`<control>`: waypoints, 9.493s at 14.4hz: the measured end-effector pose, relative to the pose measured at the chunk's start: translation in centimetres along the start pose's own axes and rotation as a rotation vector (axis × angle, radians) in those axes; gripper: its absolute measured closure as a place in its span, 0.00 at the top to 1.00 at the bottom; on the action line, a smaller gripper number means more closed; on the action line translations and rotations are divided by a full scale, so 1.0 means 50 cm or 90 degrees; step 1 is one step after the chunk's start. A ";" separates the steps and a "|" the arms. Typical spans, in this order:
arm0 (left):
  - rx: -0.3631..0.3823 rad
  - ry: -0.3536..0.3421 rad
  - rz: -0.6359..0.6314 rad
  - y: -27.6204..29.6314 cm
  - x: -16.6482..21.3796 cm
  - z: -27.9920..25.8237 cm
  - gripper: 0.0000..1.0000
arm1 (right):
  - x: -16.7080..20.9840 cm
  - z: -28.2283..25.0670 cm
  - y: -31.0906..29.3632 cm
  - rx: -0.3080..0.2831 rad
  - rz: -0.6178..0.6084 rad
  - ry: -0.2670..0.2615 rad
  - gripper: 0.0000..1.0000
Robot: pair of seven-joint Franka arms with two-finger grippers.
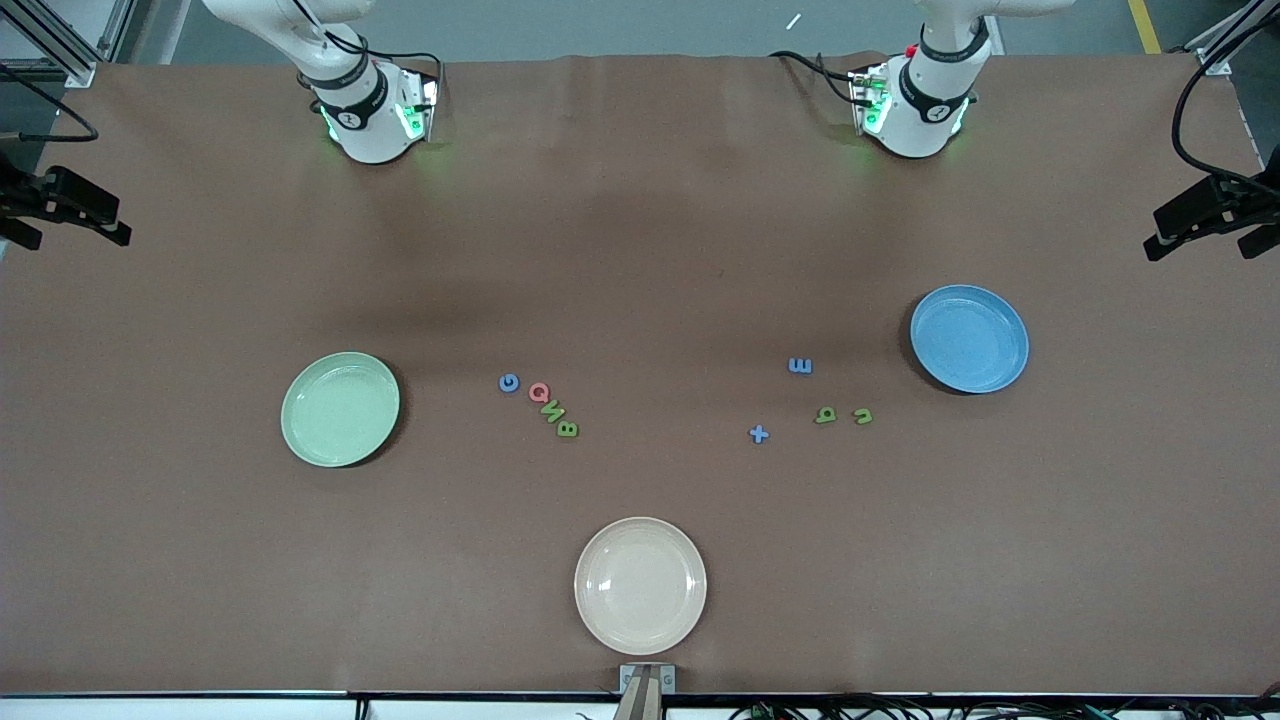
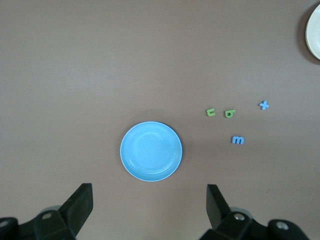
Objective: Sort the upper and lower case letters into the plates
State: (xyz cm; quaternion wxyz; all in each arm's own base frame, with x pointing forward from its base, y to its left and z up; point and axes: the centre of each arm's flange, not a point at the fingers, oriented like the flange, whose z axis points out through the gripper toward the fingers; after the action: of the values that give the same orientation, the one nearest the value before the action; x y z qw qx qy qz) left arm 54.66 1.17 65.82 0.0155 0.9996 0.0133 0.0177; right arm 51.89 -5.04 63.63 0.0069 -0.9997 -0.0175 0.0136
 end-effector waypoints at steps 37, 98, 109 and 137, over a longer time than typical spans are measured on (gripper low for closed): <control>0.024 -0.056 -0.163 0.302 0.108 0.892 0.94 | 0.155 0.281 0.057 -0.030 0.285 -0.111 1.00; 0.068 -0.103 0.001 -0.059 -0.168 0.922 0.27 | 0.087 0.943 -0.652 0.008 0.919 0.012 0.97; 0.063 -0.093 0.043 -0.041 -0.166 0.899 0.63 | 0.077 0.937 -0.671 0.003 0.911 0.009 0.67; 0.013 -0.084 -0.155 0.447 0.058 0.978 0.85 | 0.102 0.848 -0.177 -0.001 0.770 -0.022 0.34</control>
State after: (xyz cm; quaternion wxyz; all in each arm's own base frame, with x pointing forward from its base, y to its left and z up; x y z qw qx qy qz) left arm 59.89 -22.60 17.80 0.0080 0.9897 0.1337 -0.0505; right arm 55.51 4.52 21.26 -0.0032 -0.8322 0.5536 0.0314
